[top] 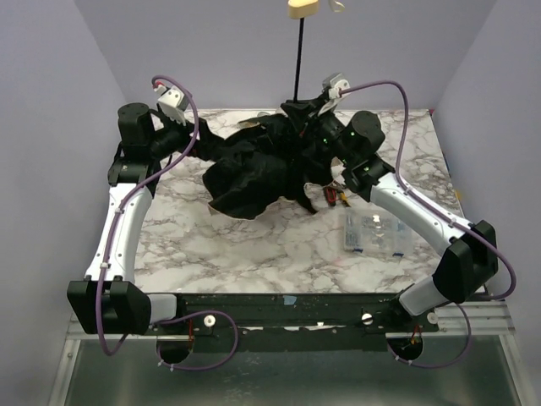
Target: Open the umbrella
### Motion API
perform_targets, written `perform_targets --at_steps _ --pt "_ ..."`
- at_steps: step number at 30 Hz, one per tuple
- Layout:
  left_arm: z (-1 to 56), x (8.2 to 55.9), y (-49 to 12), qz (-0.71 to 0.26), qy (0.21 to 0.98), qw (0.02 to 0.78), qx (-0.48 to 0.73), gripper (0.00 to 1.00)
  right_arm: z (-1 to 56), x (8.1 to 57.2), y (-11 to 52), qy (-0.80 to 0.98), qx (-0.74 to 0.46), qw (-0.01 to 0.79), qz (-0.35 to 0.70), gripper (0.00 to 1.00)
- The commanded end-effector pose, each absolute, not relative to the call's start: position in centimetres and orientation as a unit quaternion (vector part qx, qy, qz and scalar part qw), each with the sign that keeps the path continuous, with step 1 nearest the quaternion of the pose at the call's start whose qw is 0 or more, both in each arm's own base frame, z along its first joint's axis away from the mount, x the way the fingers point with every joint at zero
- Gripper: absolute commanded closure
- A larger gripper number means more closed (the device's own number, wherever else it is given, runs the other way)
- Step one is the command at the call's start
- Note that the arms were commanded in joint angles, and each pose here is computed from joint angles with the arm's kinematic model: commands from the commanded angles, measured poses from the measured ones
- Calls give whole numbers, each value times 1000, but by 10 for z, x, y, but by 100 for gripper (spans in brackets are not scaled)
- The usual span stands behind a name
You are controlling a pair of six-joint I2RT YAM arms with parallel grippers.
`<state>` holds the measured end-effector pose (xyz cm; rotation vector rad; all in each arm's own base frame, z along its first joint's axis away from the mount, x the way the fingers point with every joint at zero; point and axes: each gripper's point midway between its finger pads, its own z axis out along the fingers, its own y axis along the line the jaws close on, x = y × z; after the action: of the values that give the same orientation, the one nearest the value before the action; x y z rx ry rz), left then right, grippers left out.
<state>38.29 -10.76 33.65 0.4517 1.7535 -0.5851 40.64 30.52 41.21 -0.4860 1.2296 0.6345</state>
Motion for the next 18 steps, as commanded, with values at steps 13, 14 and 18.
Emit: perform_targets --at_steps 13,14,18 --pt "347 372 -142 -218 710 599 298 1 440 415 258 543 -148 780 274 100" --pt "348 371 -143 -220 709 599 299 1 444 426 240 541 -125 791 256 100" --pt "353 369 -148 -232 704 597 307 1 456 450 196 539 -60 805 240 100"
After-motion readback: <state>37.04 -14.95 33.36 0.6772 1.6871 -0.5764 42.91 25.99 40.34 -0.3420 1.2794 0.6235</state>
